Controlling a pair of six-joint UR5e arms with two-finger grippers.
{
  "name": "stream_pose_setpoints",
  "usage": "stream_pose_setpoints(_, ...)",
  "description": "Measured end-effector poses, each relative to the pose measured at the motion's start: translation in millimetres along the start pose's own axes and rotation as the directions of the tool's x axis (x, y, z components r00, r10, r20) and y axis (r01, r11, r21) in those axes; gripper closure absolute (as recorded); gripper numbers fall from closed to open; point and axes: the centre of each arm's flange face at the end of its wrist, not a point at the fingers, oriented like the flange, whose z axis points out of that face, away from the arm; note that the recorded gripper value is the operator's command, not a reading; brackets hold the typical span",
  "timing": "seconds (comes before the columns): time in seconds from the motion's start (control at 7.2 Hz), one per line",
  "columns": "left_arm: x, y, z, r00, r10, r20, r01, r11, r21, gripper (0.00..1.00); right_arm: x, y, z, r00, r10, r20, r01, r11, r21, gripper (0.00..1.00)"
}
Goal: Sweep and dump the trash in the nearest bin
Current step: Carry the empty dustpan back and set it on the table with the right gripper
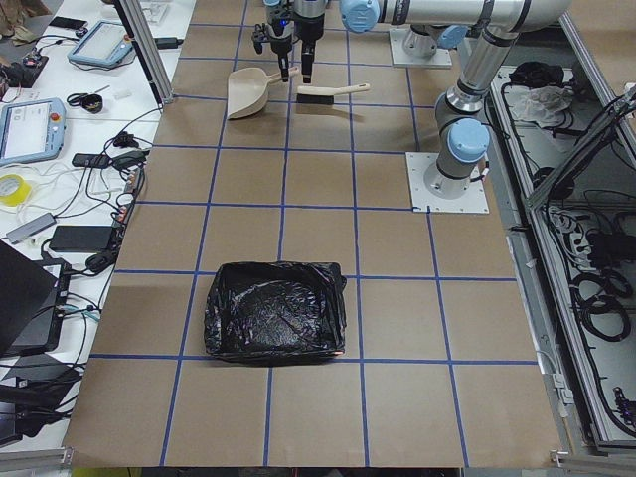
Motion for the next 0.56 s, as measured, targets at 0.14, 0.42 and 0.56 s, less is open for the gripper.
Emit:
stream_pose_setpoints(0.14, 0.0, 0.0, 0.0, 1.0, 0.0, -0.001, 0.0, 1.0, 0.0, 0.0, 0.6, 1.9, 0.6, 1.0, -0.001, -0.006, 0.001, 1.0, -0.001, 1.0)
stream_pose_setpoints(0.42, -0.3, 0.0, 0.2, 1.0, -0.001, -0.001, 0.001, 1.0, -0.001, 0.0, 0.1, 2.9, 0.6, 1.0, 0.002, -0.004, -0.002, 1.0, -0.002, 1.0)
stream_pose_setpoints(0.56, -0.3, 0.1, -0.2, 1.0, 0.002, -0.002, -0.002, 1.0, 0.0, 0.0, -0.3, 3.0, 0.4, 1.0, 0.006, 0.001, -0.006, 1.0, -0.002, 1.0)
